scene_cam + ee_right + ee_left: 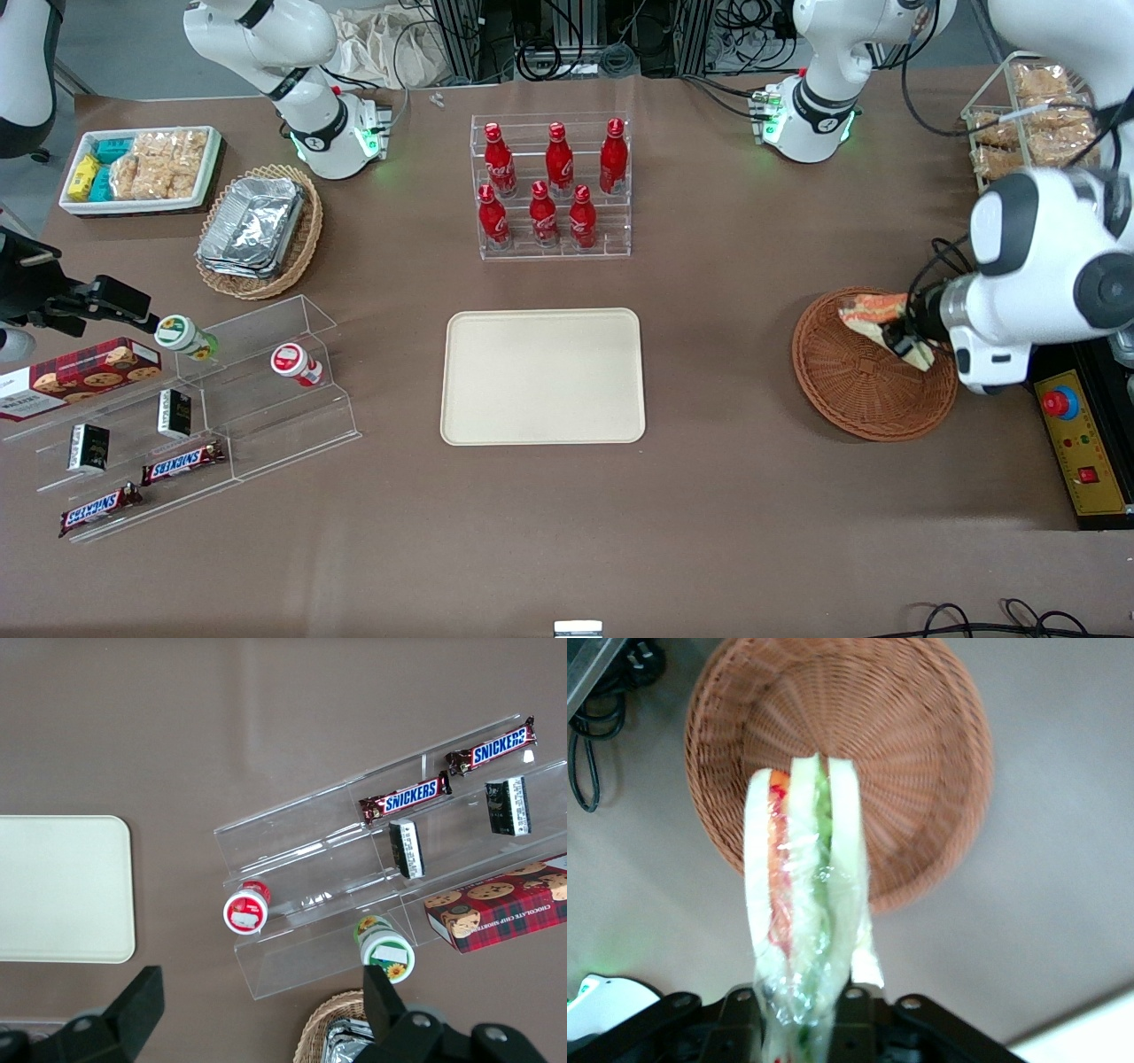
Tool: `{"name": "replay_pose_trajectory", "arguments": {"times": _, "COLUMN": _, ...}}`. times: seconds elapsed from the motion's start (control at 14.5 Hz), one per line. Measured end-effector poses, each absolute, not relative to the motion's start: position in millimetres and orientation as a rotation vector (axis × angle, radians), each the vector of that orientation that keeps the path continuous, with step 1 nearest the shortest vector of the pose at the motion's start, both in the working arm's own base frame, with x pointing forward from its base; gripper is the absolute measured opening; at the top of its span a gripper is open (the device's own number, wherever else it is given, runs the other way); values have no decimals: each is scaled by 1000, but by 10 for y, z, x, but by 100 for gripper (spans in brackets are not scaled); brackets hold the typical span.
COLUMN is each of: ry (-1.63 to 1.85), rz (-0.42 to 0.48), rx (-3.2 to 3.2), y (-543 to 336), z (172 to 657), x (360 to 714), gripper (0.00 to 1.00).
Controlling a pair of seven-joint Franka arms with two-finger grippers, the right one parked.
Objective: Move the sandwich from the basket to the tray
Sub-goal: 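Carry the held sandwich with the left gripper over the cream tray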
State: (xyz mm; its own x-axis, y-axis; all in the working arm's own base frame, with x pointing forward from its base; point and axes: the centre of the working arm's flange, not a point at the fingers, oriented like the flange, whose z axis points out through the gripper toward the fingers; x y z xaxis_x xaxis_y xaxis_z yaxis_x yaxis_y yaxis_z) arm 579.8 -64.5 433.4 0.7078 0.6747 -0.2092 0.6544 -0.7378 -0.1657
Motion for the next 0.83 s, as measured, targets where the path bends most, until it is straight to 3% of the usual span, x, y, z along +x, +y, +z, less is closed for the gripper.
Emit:
{"name": "replay_pose_trajectory", "arguments": {"times": 0.41, "ry": -483, "rz": 345, "rx": -3046, "y": -2246, "z": 4666, "x": 5320, "gripper": 19}}
{"name": "replay_pose_trajectory", "arguments": {"times": 0.83, "ry": -119, "rz": 158, "rx": -3217, "y": -3480, "z": 4575, "x": 4975, "gripper": 19}}
